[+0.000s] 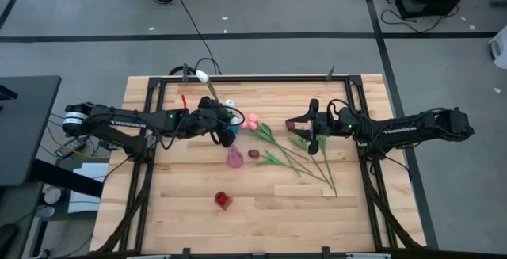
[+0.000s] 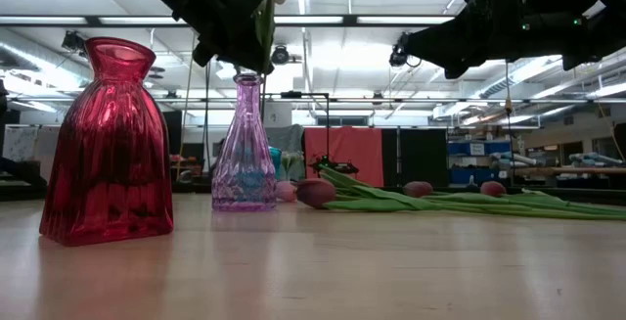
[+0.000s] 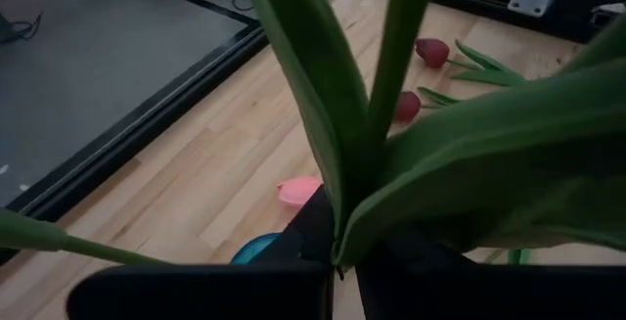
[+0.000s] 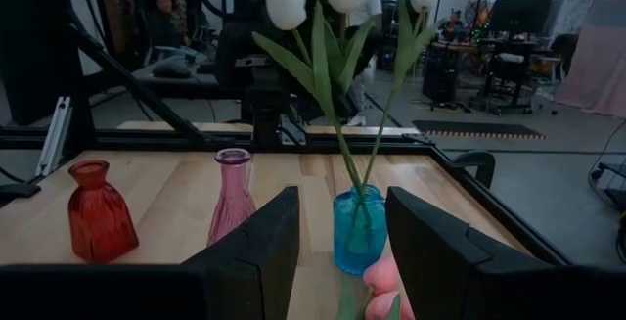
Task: Sort flowers into vase by color
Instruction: Put the white tulip into the blue vase, then put the left pink tulip into the purple vase
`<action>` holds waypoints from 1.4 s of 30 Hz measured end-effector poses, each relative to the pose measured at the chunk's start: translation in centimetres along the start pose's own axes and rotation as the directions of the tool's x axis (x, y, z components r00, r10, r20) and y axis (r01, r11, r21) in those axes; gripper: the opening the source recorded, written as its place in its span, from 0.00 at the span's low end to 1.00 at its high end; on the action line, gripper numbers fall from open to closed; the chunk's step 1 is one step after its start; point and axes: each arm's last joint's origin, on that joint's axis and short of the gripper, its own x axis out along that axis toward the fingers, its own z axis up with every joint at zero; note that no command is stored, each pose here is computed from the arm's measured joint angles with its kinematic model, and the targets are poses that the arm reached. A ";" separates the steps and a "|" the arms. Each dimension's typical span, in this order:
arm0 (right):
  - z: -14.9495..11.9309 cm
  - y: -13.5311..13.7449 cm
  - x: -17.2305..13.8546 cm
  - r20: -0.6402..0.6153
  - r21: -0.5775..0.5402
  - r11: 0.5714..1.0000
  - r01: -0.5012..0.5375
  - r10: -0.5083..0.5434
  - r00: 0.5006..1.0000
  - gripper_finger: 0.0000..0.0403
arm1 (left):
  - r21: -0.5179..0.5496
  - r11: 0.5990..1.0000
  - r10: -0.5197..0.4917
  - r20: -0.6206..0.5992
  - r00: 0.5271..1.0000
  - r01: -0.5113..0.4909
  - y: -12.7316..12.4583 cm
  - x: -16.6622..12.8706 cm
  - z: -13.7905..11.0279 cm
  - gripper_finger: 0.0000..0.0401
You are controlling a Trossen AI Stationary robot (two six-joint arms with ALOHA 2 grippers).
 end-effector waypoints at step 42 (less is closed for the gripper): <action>-1.6 0.8 1.6 -0.344 0.070 0.996 0.049 -0.022 0.939 0.41 | 0.077 0.987 -0.149 0.148 0.978 0.139 -0.7 -6.4 -3.0 0.39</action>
